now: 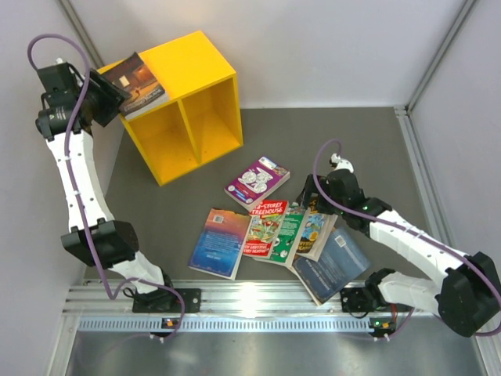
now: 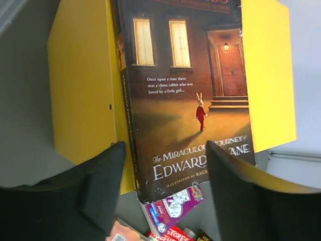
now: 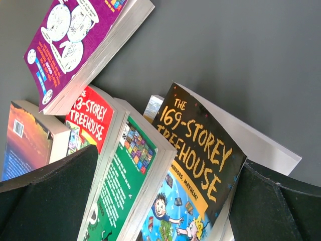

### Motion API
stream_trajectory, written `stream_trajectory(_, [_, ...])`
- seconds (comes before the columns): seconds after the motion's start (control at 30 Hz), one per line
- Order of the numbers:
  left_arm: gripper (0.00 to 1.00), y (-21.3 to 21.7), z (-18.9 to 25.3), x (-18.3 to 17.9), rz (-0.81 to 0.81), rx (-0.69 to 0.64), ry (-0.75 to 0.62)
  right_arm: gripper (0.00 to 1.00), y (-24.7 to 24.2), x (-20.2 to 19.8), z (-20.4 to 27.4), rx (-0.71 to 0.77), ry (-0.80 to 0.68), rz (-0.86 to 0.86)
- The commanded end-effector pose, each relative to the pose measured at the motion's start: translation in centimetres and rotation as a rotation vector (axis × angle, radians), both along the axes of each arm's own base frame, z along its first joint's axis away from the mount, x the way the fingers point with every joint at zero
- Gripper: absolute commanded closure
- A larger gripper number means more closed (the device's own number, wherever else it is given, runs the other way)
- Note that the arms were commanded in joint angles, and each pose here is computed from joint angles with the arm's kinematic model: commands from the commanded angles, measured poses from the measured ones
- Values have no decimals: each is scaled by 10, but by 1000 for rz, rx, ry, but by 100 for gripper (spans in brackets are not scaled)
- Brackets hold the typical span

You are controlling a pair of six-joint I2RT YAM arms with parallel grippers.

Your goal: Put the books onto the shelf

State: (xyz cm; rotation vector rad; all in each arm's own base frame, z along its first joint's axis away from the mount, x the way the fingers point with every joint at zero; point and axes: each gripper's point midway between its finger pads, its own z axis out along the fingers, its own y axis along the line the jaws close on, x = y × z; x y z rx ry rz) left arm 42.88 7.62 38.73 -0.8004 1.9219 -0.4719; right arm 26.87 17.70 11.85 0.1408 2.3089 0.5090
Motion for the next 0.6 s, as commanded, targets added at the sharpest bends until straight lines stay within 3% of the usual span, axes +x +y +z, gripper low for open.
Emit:
stream_trajectory(0.0, [28, 17, -16, -17, 65, 61, 98, 0, 8, 4, 20, 14, -62, 23])
stream_trajectory(0.13, [2, 27, -15, -27, 114, 108, 135, 0, 9, 3, 19, 10, -58, 27])
stream_trajectory(0.4, [1, 30, 34, -72, 202, 210, 45, 0, 10, 12, 31, -13, -100, 39])
stream_trajectory(0.57, [1, 12, 35, -103, 183, 187, 23, 0, 34, 21, 56, 51, -139, 117])
